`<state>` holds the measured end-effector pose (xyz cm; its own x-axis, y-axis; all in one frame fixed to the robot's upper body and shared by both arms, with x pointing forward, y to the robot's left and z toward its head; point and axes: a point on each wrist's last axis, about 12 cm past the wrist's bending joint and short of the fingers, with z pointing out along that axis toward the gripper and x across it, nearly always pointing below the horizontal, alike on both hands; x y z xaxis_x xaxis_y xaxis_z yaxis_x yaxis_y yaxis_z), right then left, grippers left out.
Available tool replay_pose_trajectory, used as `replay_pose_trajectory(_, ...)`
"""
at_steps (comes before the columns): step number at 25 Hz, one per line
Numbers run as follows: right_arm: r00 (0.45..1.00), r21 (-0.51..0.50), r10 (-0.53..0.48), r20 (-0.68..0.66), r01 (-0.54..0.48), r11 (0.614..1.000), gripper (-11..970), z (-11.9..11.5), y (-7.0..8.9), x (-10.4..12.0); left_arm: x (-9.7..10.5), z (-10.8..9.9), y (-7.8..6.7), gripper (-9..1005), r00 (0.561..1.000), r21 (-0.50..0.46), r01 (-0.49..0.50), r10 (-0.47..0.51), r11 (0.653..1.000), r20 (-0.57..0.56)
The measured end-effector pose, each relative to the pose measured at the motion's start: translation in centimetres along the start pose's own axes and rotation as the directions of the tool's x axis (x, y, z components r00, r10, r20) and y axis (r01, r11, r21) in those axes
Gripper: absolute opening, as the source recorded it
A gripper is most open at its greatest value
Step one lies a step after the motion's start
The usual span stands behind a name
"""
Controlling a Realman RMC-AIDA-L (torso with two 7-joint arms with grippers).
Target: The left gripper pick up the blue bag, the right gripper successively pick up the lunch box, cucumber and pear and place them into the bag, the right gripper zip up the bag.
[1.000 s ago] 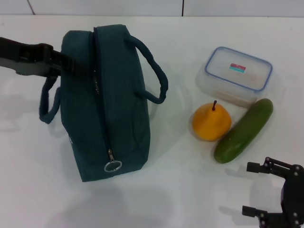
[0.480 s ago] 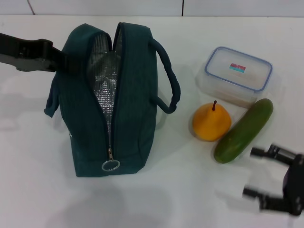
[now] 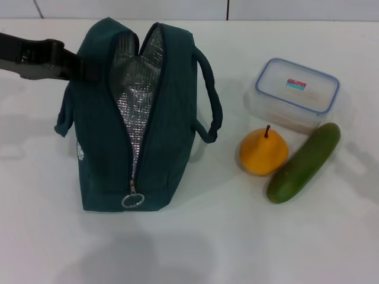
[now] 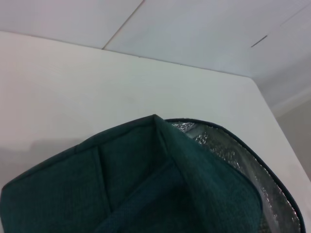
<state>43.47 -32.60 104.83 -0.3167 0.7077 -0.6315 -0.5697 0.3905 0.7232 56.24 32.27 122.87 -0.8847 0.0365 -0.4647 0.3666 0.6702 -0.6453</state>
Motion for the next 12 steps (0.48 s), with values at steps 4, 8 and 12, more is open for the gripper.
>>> replay_pose_trajectory(4,0.984,0.105,0.176,0.022,-0.178,0.978,854,-0.1,-1.3,-0.2,-0.1,0.1,-0.1,44,1.0,0.002,-0.007,0.007,1.0,-0.001)
replay_pose_trajectory(8,0.952,0.256,0.307,0.009,-0.299,0.919,854,0.4,-3.6,-1.3,-0.1,0.1,-0.2,44,1.0,0.002,-0.01,0.01,1.0,-0.004)
replay_pose_trajectory(12,0.947,0.301,0.315,-0.063,-0.282,0.911,854,1.8,-4.7,-3.3,-0.2,0.1,-0.1,44,1.0,0.003,-0.01,0.01,1.0,0.0)
